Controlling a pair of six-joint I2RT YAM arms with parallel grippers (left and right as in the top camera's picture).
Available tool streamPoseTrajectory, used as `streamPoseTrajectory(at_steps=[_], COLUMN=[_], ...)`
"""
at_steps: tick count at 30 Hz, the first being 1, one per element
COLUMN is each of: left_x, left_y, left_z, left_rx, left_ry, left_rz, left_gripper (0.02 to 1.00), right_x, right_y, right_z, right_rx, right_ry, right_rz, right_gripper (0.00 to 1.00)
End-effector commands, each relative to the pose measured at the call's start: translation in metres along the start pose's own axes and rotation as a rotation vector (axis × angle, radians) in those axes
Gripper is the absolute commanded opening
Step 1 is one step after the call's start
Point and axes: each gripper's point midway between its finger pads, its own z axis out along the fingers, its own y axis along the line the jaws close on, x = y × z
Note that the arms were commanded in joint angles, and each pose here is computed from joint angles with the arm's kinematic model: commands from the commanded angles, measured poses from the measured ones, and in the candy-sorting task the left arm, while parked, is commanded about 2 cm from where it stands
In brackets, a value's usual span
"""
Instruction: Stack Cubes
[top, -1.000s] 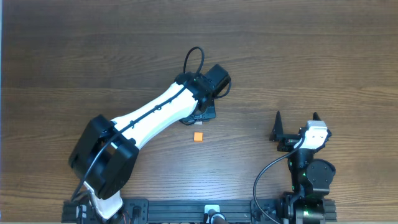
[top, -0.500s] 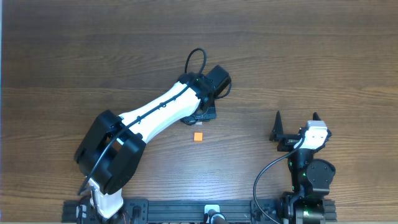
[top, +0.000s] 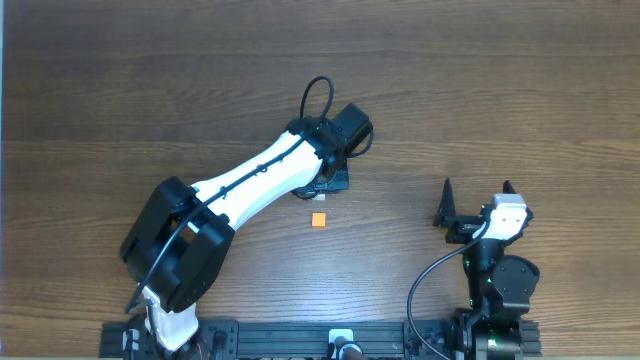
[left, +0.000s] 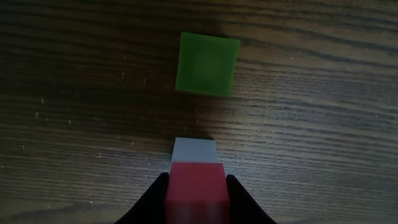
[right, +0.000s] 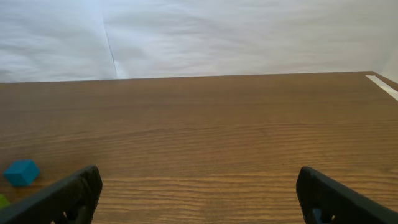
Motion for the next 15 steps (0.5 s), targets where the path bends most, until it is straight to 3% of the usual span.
streamPoseTrajectory(at_steps=[1, 15], left_x=[-0.005, -0.0017], left_y=[-0.0043, -0.0031], left_z=[-0.0012, -0.001], left_rx=[0.016, 0.011], left_ry=[-0.001, 0.012], left_rz=[0.034, 0.051], left_gripper=[0.04, 0.04], right_x=[0.0009, 0.0008], right_y=[-0.0004, -0.0005], right_z=[-0.0002, -0.0002], right_rx=[0.0, 0.0], right_ry=[-0.003, -0.003], right_rz=[-0.001, -0.001], right_gripper=[0.991, 0.991])
